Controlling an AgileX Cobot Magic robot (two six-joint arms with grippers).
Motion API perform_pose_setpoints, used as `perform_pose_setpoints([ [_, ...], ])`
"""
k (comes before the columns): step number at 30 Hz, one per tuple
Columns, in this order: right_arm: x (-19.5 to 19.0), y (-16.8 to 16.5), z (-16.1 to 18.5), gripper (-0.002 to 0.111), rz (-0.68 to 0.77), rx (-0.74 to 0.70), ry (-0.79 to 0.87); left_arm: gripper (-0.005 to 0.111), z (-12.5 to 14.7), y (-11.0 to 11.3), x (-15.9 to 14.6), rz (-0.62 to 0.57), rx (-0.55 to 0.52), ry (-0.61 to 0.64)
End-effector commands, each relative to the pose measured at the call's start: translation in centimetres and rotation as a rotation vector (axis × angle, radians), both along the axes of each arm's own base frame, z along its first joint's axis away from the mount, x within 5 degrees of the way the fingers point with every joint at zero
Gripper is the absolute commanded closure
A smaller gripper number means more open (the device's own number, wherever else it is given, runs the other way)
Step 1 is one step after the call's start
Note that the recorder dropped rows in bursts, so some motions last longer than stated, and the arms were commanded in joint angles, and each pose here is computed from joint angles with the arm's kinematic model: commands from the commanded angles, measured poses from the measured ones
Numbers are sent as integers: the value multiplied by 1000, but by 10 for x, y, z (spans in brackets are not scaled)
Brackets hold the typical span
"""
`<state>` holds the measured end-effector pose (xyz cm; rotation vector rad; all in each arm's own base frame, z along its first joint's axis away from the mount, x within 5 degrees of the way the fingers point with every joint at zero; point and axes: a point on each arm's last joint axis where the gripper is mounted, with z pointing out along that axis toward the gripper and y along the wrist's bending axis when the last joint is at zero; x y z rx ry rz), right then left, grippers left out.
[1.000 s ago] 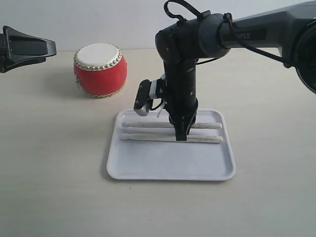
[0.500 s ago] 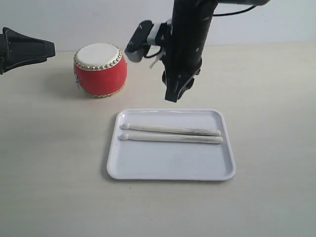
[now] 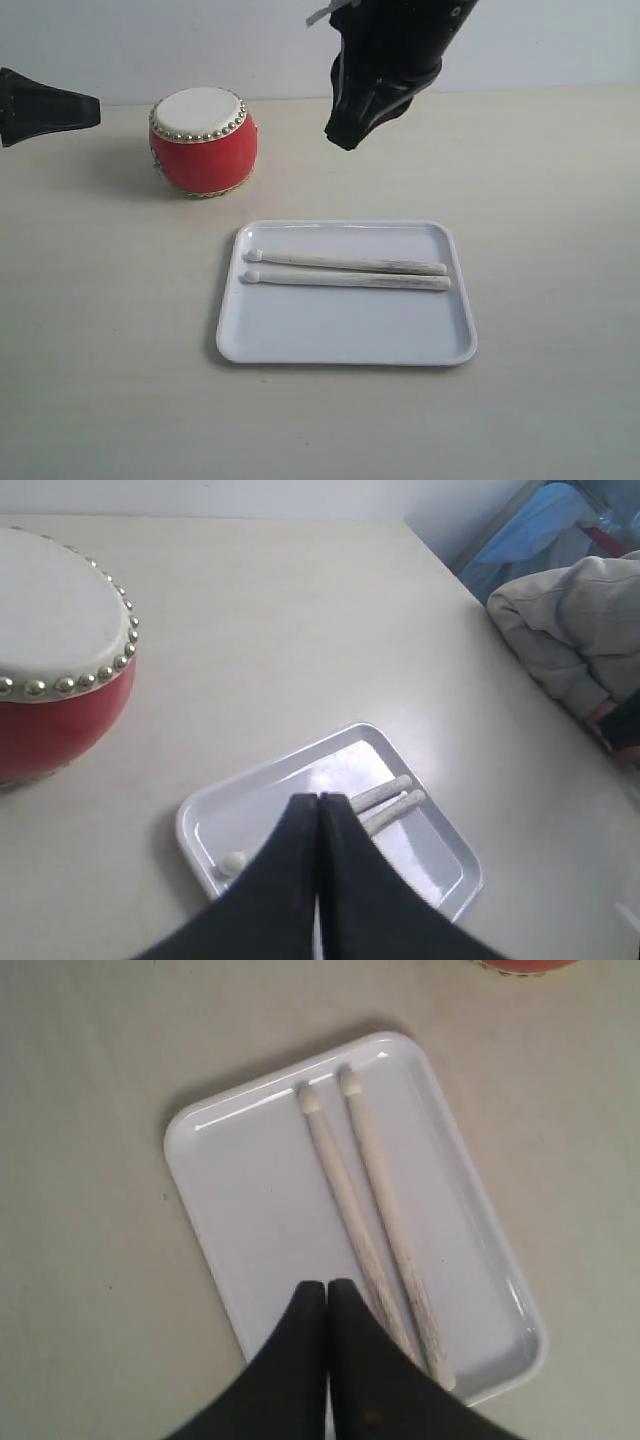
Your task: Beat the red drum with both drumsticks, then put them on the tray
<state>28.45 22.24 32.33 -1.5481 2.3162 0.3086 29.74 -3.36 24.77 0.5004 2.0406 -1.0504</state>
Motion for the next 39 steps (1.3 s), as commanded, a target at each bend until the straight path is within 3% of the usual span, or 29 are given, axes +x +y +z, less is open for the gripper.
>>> perform_pose_setpoints([
  [1, -27, -20, 17, 108, -46, 89, -99, 107, 12, 7, -11, 170, 113, -26],
  [9, -90, -72, 33, 108, -165, 364, -482, 107, 35, -14, -64, 588, 425, -280],
  [12, -119, -99, 34, 108, -229, 506, -668, 107, 35, -21, -88, 703, 485, -351],
  [15, -141, -117, 28, 108, -260, 583, -764, 107, 31, -28, -105, 724, 493, -371],
  [19, -153, -129, 20, 108, -314, 673, -834, 107, 23, -39, -124, 637, 450, -364],
  [24, -134, -130, 5, 108, -412, 670, -845, 107, 18, -46, -144, 548, 419, -391],
  [31, -65, -139, -32, 108, -681, 572, -790, 107, 30, -45, -171, 462, 336, -519],
  [39, 6, -140, -40, 108, -743, 458, -710, 107, 30, -13, -187, 641, 295, -576],
])
